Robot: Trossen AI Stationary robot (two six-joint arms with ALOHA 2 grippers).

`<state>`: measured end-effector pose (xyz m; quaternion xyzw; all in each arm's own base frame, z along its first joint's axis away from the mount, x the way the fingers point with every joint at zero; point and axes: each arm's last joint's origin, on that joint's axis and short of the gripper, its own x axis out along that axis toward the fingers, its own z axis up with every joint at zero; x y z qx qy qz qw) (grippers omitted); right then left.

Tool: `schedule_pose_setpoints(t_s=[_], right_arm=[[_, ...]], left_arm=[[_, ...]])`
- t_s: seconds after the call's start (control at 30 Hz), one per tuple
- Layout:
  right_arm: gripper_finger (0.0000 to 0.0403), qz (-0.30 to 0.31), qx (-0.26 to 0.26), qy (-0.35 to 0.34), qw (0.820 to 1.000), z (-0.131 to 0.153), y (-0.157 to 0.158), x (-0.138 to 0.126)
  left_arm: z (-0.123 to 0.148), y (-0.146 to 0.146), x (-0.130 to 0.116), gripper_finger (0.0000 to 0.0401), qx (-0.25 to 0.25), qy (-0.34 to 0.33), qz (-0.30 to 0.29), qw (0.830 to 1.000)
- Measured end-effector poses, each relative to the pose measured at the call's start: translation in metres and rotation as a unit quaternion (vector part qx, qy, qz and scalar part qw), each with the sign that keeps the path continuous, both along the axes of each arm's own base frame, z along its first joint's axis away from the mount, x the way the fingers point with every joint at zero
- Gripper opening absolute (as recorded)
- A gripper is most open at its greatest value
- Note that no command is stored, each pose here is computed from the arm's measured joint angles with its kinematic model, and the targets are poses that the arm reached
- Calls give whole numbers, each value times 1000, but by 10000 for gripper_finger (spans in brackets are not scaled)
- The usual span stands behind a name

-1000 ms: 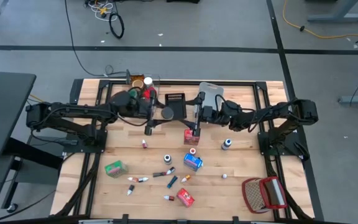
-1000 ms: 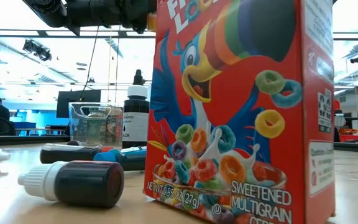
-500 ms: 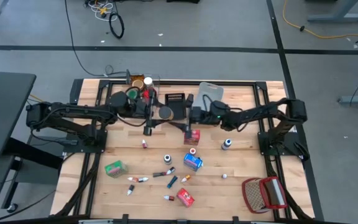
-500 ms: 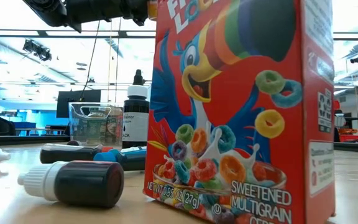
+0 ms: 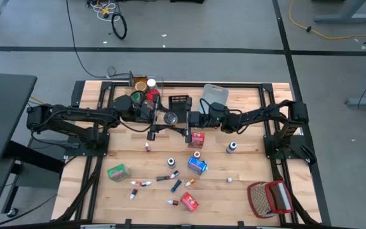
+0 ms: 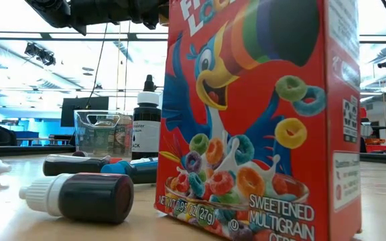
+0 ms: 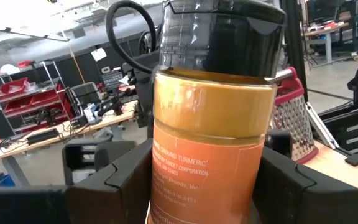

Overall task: Pick & Place Kitchen Items
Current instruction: Put the black seasoning bottle into the transparent bin

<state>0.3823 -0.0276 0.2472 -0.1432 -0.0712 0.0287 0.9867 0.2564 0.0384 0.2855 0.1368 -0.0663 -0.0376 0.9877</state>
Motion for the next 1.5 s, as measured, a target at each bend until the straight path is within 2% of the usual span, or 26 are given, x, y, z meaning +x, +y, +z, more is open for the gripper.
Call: schedule_pose_setpoints(t_s=[0.23, 0.33, 0.5, 0.63, 0.73, 0.9, 1.0, 1.13, 1.27, 1.5], right_arm=[[223, -9, -2, 5, 1000, -1, -3, 0], [207, -10, -2, 10, 1000, -2, -5, 0], [219, -14, 1, 27, 1000, -5, -8, 0], [228, -32, 1, 41, 999, -8, -11, 0], [223, -69, -3, 66, 995, -12, -15, -1], [217, -149, -27, 124, 981, -22, -24, -3], [226, -192, -44, 172, 965, -31, -30, -5], [231, -248, -72, 221, 940, -39, -36, -9], [224, -260, -111, 244, 928, -42, -36, -11], [220, -258, -143, 237, 926, -40, -28, -9]], left_arm=[[-2, 1, 0, 228, -13, 11, 9, 1000], [-3, 1, 0, 228, -11, 16, 14, 1000], [-5, 2, 1, 235, -13, 26, 33, 999], [-9, 4, 1, 267, -5, 47, 62, 997], [-15, 6, 1, 296, -8, 77, 99, 992], [-22, 10, -4, 329, 4, 127, 185, 974], [-27, 11, -5, 341, 6, 153, 200, 968], [-26, 11, -6, 348, 7, 151, 207, 967], [-24, 11, -7, 348, 0, 146, 208, 967], [-29, 11, -8, 348, -26, 167, 208, 963]])
